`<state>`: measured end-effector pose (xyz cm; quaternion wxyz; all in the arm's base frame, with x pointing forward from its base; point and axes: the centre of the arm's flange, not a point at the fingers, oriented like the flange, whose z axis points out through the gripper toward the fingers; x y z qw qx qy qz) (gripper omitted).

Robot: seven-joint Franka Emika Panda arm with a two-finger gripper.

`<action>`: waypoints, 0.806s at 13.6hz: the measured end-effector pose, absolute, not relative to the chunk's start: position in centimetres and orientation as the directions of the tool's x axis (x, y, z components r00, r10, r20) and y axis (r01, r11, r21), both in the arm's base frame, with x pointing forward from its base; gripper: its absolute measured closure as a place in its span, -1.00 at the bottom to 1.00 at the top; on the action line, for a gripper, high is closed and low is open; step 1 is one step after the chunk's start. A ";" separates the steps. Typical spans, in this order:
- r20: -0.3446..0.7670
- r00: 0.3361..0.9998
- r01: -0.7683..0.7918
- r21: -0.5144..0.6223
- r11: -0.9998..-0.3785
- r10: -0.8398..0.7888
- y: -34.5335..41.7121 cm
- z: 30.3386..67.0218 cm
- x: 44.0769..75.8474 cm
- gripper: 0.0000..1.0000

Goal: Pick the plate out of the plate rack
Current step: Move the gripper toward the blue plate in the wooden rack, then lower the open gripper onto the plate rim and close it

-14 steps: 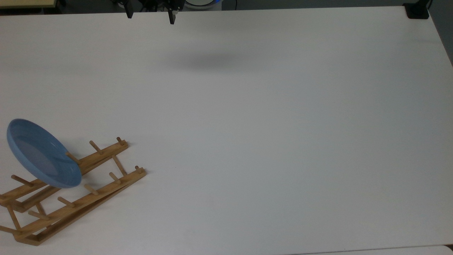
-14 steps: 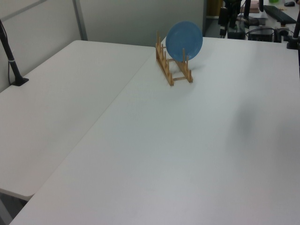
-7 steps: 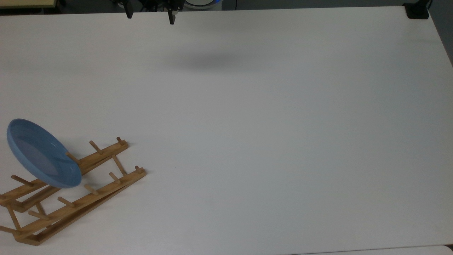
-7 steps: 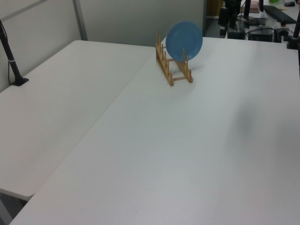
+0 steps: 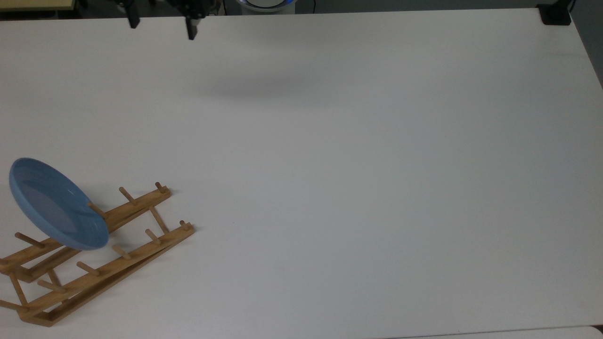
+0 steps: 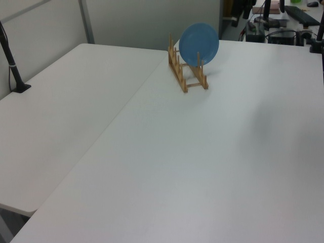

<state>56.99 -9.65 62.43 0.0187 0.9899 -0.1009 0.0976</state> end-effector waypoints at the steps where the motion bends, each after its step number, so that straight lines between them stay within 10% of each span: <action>1: 0.211 0.957 -0.207 0.018 -0.978 -0.199 -10.2 62.6 57.1 -1.00; 11: 0.372 0.916 -0.214 0.134 -0.968 -0.151 -15.8 60.7 60.4 -0.95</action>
